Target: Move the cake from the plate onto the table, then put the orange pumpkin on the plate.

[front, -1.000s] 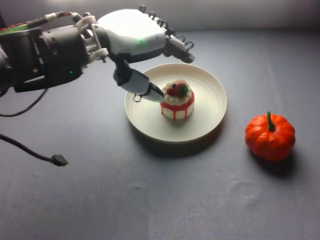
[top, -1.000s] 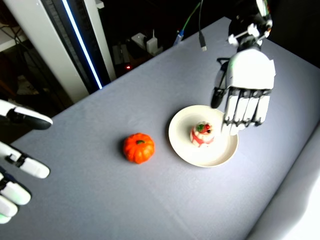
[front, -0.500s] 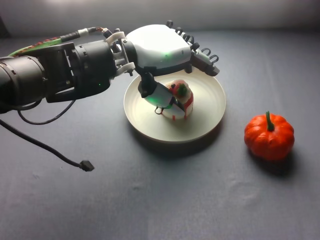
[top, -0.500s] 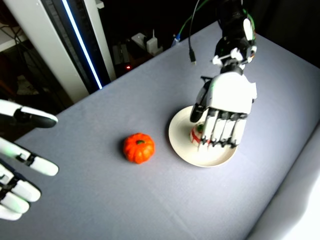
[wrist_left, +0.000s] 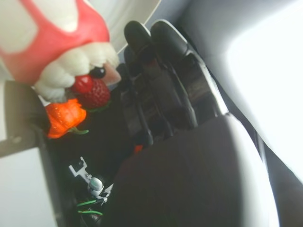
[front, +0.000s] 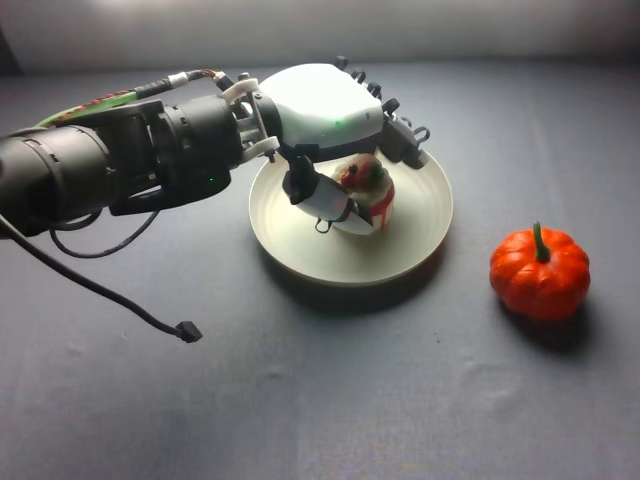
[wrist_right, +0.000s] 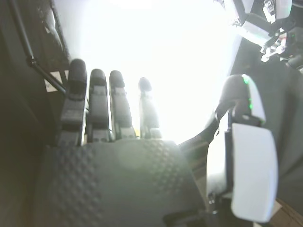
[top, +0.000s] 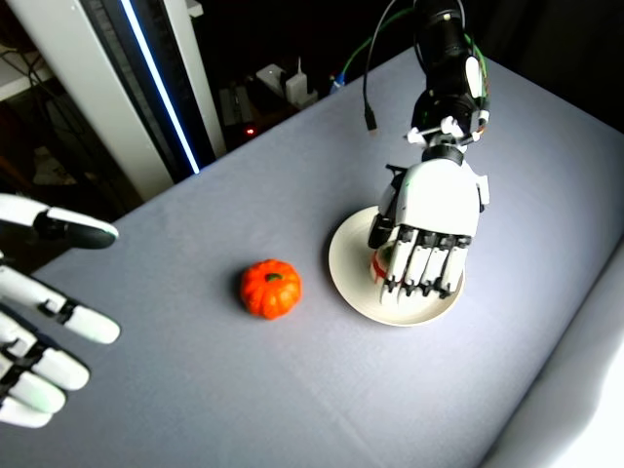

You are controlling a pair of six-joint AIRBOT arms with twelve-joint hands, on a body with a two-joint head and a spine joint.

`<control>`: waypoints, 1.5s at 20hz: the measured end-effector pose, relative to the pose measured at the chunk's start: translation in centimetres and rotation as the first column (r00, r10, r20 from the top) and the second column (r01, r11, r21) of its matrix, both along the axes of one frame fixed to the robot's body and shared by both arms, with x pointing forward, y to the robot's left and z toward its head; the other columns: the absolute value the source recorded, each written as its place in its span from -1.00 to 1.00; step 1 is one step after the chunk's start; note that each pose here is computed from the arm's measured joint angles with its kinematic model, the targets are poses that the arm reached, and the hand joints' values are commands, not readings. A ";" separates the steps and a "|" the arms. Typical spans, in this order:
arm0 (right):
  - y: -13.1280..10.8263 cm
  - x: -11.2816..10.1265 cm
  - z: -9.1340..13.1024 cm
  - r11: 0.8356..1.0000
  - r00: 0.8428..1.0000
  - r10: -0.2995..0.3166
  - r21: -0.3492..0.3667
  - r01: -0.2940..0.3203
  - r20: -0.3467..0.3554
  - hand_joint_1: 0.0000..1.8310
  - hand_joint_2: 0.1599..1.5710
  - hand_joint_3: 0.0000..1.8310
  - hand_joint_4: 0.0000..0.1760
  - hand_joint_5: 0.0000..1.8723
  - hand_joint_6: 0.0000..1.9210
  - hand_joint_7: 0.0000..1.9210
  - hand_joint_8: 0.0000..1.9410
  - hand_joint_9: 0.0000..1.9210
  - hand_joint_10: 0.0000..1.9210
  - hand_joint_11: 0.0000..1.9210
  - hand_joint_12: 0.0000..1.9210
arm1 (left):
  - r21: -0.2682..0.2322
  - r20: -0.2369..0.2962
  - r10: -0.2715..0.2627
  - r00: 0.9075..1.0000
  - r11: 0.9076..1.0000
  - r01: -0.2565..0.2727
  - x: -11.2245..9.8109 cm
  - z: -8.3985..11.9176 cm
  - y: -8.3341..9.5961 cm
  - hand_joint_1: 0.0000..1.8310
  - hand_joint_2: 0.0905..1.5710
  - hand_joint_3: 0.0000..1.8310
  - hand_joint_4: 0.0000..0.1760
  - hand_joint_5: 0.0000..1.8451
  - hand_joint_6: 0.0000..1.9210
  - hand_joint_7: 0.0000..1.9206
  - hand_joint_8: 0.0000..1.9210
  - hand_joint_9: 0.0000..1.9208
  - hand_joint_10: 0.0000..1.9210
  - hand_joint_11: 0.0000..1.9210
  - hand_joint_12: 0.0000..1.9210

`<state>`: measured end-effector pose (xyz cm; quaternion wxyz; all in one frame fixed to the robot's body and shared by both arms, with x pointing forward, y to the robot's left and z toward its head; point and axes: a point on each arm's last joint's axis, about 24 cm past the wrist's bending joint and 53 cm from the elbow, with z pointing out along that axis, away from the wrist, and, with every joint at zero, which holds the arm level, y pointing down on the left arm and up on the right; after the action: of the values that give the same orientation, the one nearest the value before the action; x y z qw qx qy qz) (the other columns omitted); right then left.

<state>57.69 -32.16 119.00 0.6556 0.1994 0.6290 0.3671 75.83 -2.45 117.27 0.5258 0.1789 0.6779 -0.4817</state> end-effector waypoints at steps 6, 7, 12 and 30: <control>0.2 0.0 0.0 1.000 1.000 0.009 0.001 -0.009 0.001 -0.73 0.30 -1.00 0.74 -0.89 -1.00 -0.90 -1.00 -0.91 -1.00 -1.00 -0.39 | -0.002 -0.010 0.003 1.000 1.000 -0.003 0.1 -0.6 0.0 0.25 0.41 -1.00 -1.00 -0.01 0.18 -0.04 0.58 0.04 0.88 0.06 0.99; 0.2 0.0 0.0 1.000 1.000 0.009 0.001 -0.009 0.001 -0.73 0.31 -1.00 0.71 -0.89 -1.00 -0.91 -1.00 -0.91 -1.00 -1.00 -0.40 | 0.004 -0.013 0.006 1.000 1.000 -0.006 0.2 -0.9 0.1 0.25 0.43 -0.99 -1.00 -0.04 0.24 -0.07 0.69 0.03 0.93 0.09 1.00; 0.2 0.0 0.0 1.000 1.000 0.012 0.002 -0.012 0.001 -0.73 0.29 -1.00 0.55 -0.90 -1.00 -0.90 -1.00 -0.87 -0.99 -1.00 -0.31 | -0.025 -0.041 0.022 0.999 0.999 -0.023 0.2 -1.1 0.9 0.29 0.48 -0.95 -1.00 -0.12 0.30 -0.17 0.48 -0.13 0.88 -0.08 0.99; 0.4 -0.1 -0.1 1.000 1.000 0.014 0.011 -0.014 -0.005 -0.70 0.33 -1.00 0.50 -0.88 -1.00 -0.89 -1.00 -0.87 -0.99 -1.00 -0.40 | -0.172 -0.045 0.142 0.989 0.974 -0.148 -0.9 6.7 13.5 0.22 0.36 -0.64 -1.00 -0.21 0.51 -0.24 0.95 -0.17 0.99 -0.04 1.00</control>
<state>57.58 -31.79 118.93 0.6503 0.1995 0.6301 0.3747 74.92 11.06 123.93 0.5622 0.0743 0.6526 -0.5026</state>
